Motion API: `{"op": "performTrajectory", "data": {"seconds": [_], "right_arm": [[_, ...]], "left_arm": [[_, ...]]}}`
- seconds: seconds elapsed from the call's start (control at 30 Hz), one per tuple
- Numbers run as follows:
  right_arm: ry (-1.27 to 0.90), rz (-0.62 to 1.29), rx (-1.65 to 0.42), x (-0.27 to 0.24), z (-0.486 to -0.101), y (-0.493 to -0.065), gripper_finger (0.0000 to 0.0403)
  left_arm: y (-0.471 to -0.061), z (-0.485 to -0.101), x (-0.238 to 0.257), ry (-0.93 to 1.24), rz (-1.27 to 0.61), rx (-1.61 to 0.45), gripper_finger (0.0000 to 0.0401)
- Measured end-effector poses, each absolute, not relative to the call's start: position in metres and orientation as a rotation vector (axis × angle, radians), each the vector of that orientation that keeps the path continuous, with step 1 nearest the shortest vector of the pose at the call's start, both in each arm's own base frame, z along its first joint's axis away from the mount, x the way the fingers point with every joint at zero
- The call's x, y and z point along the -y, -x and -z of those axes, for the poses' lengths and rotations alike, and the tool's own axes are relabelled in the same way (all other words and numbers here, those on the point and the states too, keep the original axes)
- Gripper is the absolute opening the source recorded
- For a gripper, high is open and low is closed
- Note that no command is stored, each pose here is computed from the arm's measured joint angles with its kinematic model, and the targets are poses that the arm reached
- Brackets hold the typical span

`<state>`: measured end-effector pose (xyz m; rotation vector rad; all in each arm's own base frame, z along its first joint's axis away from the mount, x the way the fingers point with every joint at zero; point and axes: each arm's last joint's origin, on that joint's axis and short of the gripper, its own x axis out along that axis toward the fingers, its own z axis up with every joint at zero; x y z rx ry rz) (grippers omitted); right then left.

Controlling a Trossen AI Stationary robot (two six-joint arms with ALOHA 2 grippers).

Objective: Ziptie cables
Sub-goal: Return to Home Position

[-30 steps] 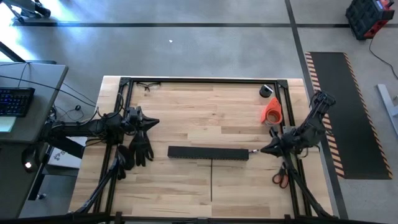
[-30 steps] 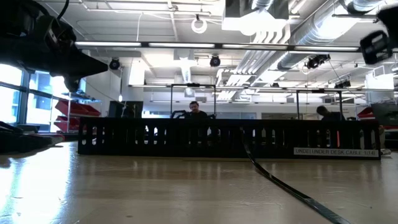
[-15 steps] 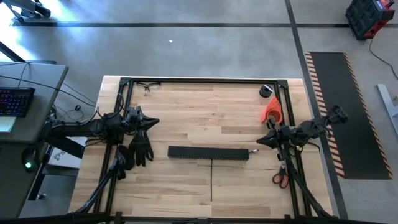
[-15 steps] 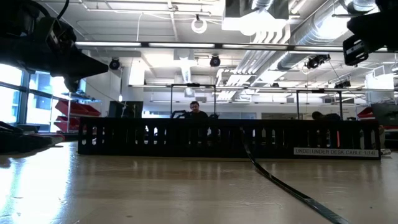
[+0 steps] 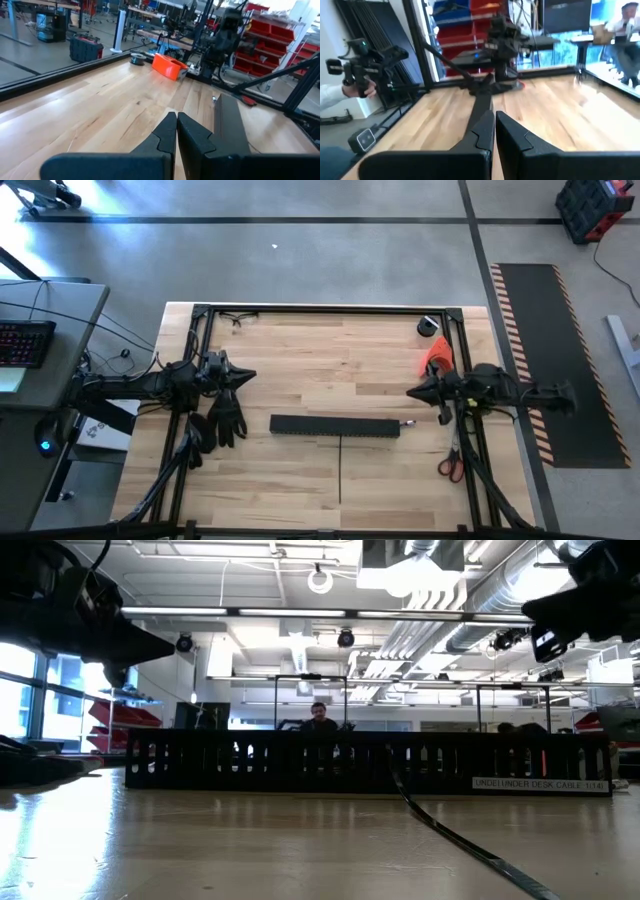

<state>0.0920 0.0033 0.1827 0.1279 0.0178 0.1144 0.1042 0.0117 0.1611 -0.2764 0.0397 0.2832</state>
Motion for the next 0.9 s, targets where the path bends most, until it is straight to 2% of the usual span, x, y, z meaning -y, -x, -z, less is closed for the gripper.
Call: {"op": "performTrajectory", "data": {"seconds": [0.23,0.53,0.9], "right_arm": [[-0.147,-0.102,-0.036,0.002,-0.170,-0.097,0.0000],[-0.074,0.091,-0.047,0.008,-0.167,-0.098,0.0000],[-0.080,0.091,-0.046,0.008,-0.167,-0.098,0.0000]], "left_arm": [[-0.104,-0.161,-0.012,0.276,-0.282,-0.047,0.0000],[-0.104,-0.161,-0.012,0.276,-0.281,-0.045,0.0000],[-0.104,-0.161,-0.012,0.276,-0.281,-0.044,0.0000]]}}
